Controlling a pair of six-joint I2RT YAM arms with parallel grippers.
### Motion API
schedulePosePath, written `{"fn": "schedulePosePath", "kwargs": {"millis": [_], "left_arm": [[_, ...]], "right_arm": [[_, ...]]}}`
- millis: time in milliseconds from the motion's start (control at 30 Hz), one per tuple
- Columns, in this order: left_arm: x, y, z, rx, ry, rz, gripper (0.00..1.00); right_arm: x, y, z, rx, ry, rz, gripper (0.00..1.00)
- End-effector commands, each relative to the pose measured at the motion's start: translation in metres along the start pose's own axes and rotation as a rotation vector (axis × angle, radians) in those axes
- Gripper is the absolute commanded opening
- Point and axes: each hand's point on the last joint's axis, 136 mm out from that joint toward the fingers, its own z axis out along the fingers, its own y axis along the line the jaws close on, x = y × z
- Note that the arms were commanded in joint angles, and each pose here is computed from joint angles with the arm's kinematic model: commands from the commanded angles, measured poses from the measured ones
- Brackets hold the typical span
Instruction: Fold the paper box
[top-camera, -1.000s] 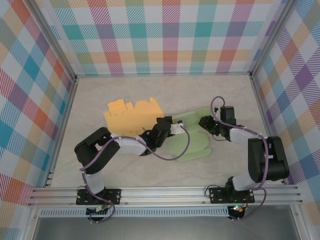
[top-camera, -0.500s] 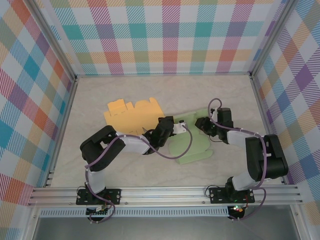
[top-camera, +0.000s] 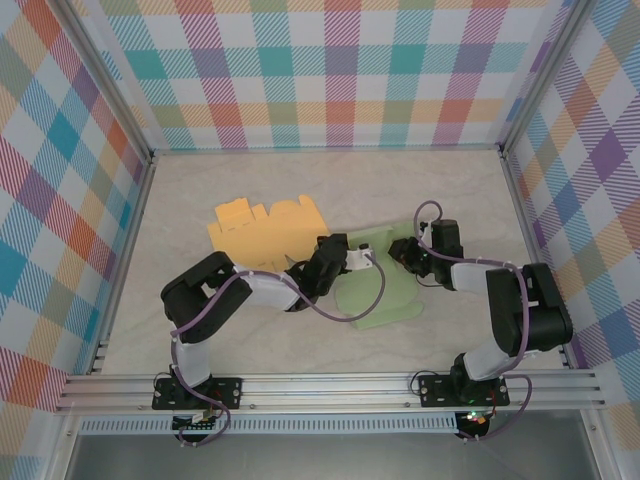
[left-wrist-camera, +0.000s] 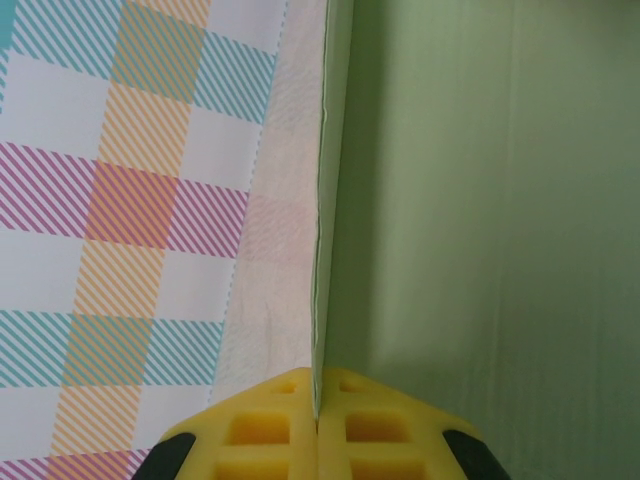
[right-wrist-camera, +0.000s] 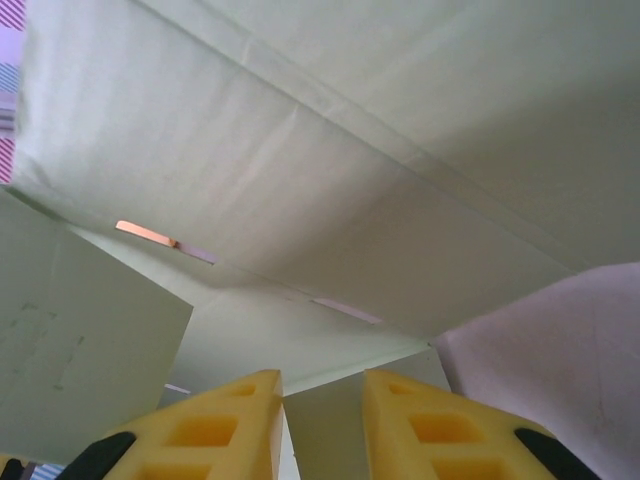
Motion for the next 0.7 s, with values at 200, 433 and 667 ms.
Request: {"fn": "schedulePosePath", "kwargs": {"millis": [200, 433, 667], "left_arm": [[-0.002, 0.016, -0.012, -0.116, -0.009, 0.123, 0.00], [-0.005, 0.015, -0.010, -0.160, -0.011, 0.238, 0.00], [-0.010, 0.014, -0.012, -0.173, -0.030, 0.286, 0.00]], "right_arm": [[-0.017, 0.014, -0.045, 0.086, -0.084, -0.108, 0.33], [-0.044, 0.018, -0.080, 0.110, -0.169, -0.132, 0.35], [-0.096, 0.014, -0.108, 0.164, -0.248, -0.136, 0.35]]}}
